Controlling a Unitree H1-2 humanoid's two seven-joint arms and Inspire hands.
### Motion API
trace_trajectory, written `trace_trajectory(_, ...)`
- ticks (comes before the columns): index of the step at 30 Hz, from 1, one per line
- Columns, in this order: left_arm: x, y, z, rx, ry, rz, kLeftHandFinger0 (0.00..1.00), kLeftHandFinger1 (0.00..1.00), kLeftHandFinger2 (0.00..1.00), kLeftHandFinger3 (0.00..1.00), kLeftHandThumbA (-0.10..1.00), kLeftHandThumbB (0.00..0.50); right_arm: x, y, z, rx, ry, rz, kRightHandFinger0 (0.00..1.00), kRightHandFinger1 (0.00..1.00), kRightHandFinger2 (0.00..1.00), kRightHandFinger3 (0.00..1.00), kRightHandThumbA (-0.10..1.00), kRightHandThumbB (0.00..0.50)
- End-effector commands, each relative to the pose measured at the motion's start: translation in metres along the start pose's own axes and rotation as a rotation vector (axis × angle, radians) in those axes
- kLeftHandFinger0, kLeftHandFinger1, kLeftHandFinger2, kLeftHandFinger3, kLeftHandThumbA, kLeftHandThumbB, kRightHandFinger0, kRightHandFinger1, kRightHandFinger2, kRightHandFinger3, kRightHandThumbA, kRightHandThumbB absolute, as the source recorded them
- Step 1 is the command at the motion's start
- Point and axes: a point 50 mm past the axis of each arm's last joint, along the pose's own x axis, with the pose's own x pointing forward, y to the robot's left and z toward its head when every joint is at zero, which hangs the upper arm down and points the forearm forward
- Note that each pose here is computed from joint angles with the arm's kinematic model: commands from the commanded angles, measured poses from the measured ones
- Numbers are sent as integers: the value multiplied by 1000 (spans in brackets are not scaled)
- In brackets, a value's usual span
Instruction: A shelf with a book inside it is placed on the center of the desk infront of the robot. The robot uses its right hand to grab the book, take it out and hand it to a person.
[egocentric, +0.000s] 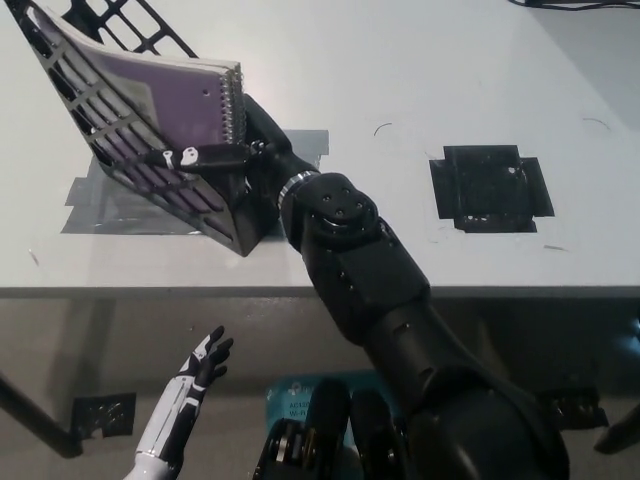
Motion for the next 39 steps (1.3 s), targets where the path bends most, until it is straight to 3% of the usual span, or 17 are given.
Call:
trace_trajectory(1,1,4,7,28,-48,-8,1000,1000,1000,1000,1000,271,4,18,42,168,-155,22,0,0,0,0,999,26)
trace_trajectory(4,1,5,6,47,-58,-9,1000,1000,1000,1000,1000,259,1,19,57,243,-205,28,0,0,0,0,981,8)
trace_trajectory(8,1,6,7,-9,-46,-15,1000,1000,1000,1000,1000,265,-14,25,102,374,-328,38,0,0,0,0,984,51)
trace_trajectory(11,0,6,6,14,-47,-24,1000,1000,1000,1000,1000,267,-31,27,133,427,-420,47,0,0,0,0,998,33)
trace_trajectory(16,-1,6,6,-4,-38,-24,1000,1000,1000,1000,1000,266,-56,29,177,502,-546,70,0,0,0,0,940,45)
trace_trajectory(18,-1,6,6,0,-40,-21,1000,1000,1000,1000,1000,246,-65,29,193,527,-593,85,0,0,0,0,942,43)
trace_trajectory(22,-2,5,6,-3,-35,-15,1000,1000,1000,1000,1000,246,-86,24,221,620,-684,135,0,0,0,0,954,74)
trace_trajectory(25,-2,5,5,-1,-37,-17,1000,1000,1000,1000,1000,227,-98,17,235,660,-735,133,0,0,0,0,1000,70)
trace_trajectory(26,-2,5,5,-1,-37,-18,1000,1000,1000,1000,1000,227,-102,15,239,670,-749,130,0,0,0,0,1000,39)
trace_trajectory(31,-2,5,5,1,-37,-21,1000,1000,1000,1000,1000,235,-121,-15,250,719,-798,52,0,0,0,0,1000,33)
trace_trajectory(33,-4,6,4,0,-36,-16,1000,1000,1000,1000,1000,242,-125,-32,246,748,-801,11,0,0,0,0,1000,1)
trace_trajectory(39,-6,7,3,13,-36,-15,1000,1000,1000,1000,1000,240,-127,-79,224,876,-754,-79,0,0,0,0,1000,0)
